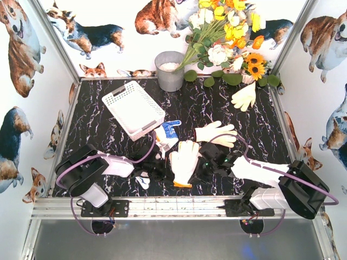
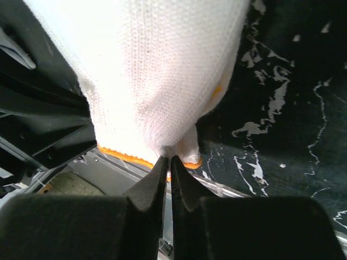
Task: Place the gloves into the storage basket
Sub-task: Pair the glove with the glove.
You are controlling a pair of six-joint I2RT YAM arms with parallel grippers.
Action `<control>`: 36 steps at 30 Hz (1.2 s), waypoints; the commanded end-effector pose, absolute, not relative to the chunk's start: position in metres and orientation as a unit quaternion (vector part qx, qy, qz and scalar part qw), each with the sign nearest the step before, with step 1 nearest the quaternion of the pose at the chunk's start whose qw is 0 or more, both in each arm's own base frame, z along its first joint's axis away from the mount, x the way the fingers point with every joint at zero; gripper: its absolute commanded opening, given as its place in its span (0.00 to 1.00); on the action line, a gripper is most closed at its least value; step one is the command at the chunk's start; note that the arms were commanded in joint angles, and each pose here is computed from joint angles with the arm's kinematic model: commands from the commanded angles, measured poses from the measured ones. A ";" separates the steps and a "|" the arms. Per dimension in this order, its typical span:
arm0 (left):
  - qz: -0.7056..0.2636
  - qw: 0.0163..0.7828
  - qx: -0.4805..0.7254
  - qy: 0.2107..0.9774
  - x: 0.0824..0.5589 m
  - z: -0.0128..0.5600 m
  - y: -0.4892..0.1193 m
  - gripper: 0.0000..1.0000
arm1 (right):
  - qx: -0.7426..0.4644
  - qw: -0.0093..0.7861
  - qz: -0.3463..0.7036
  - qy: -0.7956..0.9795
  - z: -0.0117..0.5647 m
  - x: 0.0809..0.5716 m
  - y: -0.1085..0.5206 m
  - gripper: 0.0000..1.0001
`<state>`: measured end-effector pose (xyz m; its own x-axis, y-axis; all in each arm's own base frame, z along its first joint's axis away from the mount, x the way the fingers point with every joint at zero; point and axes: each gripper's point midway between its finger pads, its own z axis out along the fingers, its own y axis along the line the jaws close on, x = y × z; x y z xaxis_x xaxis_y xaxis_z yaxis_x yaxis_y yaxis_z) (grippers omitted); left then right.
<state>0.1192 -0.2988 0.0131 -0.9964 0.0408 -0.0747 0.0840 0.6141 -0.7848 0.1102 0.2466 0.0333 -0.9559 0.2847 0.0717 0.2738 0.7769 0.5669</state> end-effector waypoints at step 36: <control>-0.240 0.219 -0.003 0.946 0.153 0.042 -0.209 0.74 | 0.097 0.140 0.260 0.951 0.094 0.159 0.237 0.63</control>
<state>0.1378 -0.2397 0.0368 -0.9457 -0.0922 -0.3118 0.1149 0.8022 -0.5858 0.1458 0.2485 0.0699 -0.9577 0.2665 -0.1089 0.1677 0.8238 0.5415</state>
